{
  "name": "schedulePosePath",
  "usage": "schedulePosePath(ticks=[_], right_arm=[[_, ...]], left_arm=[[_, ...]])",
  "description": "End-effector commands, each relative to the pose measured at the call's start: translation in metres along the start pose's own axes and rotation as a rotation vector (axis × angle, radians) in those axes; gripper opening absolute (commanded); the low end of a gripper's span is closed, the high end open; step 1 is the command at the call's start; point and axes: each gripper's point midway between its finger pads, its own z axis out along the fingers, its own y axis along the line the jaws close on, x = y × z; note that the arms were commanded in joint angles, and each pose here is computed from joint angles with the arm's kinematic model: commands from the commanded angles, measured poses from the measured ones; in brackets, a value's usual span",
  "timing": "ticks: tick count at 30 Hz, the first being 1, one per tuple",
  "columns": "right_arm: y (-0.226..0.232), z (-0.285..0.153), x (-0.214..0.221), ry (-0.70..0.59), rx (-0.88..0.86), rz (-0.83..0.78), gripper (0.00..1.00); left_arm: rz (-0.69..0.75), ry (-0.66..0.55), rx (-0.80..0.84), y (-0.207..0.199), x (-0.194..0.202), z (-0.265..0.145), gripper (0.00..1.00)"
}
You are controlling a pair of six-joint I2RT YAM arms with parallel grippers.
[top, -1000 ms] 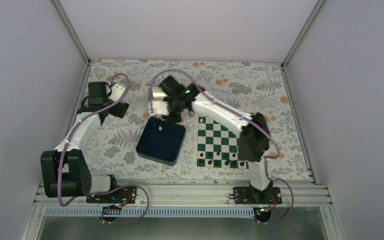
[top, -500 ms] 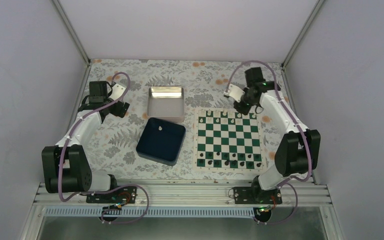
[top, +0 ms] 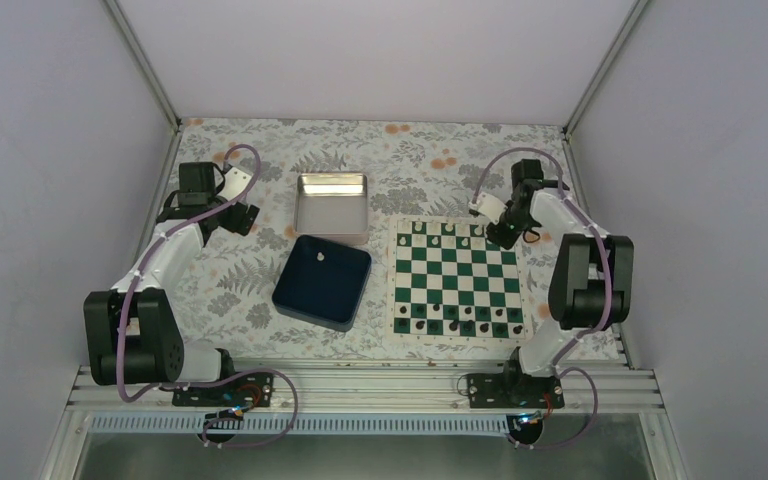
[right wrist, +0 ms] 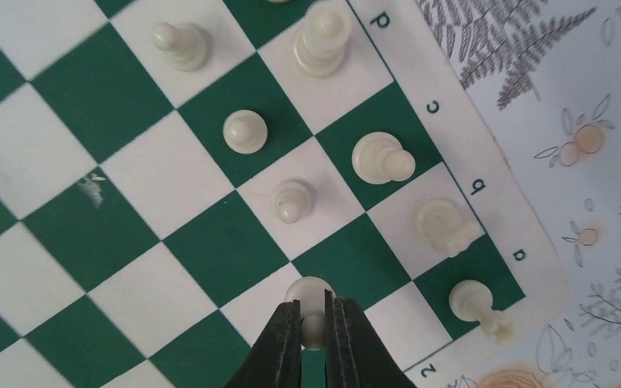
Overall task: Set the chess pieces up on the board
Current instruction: Place the chess piece on the chessboard.
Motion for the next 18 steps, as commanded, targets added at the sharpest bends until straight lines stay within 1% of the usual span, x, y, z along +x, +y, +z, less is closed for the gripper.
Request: schedulePosePath(ticks=[1, 7, 18], right_arm=[[-0.010, 0.018, 0.010, 0.014, -0.012, 0.012, 0.05], [-0.016, 0.031, 0.022, 0.035, -0.016, 0.034, 0.04], [-0.025, 0.039, 0.018, 0.033, -0.022, 0.035, 0.05]], left_arm=[[-0.019, -0.018, -0.010, 0.004, -0.005, 0.000, 1.00], [-0.021, -0.016, -0.006, 0.004, -0.005, 0.002, 1.00], [-0.021, -0.007, -0.001, 0.003, -0.003, 0.004, 1.00]])
